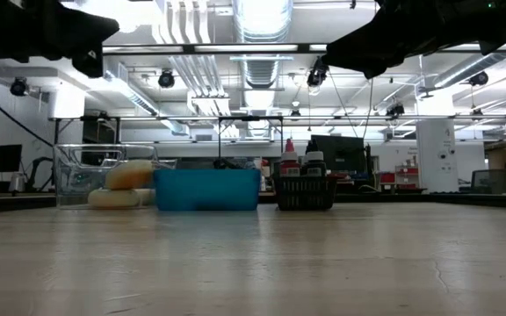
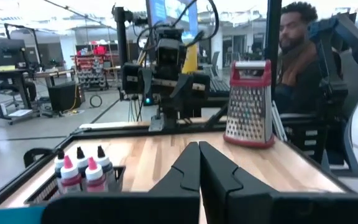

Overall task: Pick & Place Food Item
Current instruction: Return to Home Position

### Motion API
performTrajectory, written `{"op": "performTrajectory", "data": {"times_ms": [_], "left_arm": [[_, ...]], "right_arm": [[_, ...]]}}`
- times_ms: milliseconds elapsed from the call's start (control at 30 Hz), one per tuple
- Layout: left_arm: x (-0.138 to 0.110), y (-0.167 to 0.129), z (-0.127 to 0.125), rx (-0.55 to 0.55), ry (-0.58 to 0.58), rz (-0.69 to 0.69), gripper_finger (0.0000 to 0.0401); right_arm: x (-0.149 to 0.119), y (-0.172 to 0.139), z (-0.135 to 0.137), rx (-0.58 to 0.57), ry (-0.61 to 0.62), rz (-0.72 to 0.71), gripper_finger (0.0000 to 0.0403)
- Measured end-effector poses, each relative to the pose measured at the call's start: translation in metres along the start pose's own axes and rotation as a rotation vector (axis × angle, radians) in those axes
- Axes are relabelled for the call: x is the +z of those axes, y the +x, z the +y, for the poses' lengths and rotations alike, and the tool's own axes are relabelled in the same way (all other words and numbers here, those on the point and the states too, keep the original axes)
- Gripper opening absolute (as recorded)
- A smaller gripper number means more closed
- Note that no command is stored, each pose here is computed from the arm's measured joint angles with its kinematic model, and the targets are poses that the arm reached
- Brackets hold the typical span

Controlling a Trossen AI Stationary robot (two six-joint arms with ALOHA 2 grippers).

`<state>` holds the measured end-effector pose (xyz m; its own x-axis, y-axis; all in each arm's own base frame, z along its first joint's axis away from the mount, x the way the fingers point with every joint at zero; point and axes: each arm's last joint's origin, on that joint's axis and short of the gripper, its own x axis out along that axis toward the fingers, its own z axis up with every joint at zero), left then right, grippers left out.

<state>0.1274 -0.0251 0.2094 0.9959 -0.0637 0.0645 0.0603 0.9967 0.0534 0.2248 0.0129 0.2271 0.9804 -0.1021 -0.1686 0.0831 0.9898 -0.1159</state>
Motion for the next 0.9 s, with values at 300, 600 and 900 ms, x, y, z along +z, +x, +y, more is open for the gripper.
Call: {"op": "performTrajectory", "data": {"times_ms": [300,600,900], "left_arm": [[-0.011,-0.023,0.003,0.0,0.011,0.004,0.0],[-0.03,-0.035,0.004,0.018,0.026,-0.06,0.0],[-0.032,-0.035,0.006,0.063,0.048,-0.035,0.0]], "right_arm": [[0.0,0.0,0.0,0.0,0.0,0.0,0.0221],[0.0,0.0,0.0,0.0,0.0,0.0,0.0221],[0.0,0.0,0.0,0.0,0.0,0.001,0.0221]]}}
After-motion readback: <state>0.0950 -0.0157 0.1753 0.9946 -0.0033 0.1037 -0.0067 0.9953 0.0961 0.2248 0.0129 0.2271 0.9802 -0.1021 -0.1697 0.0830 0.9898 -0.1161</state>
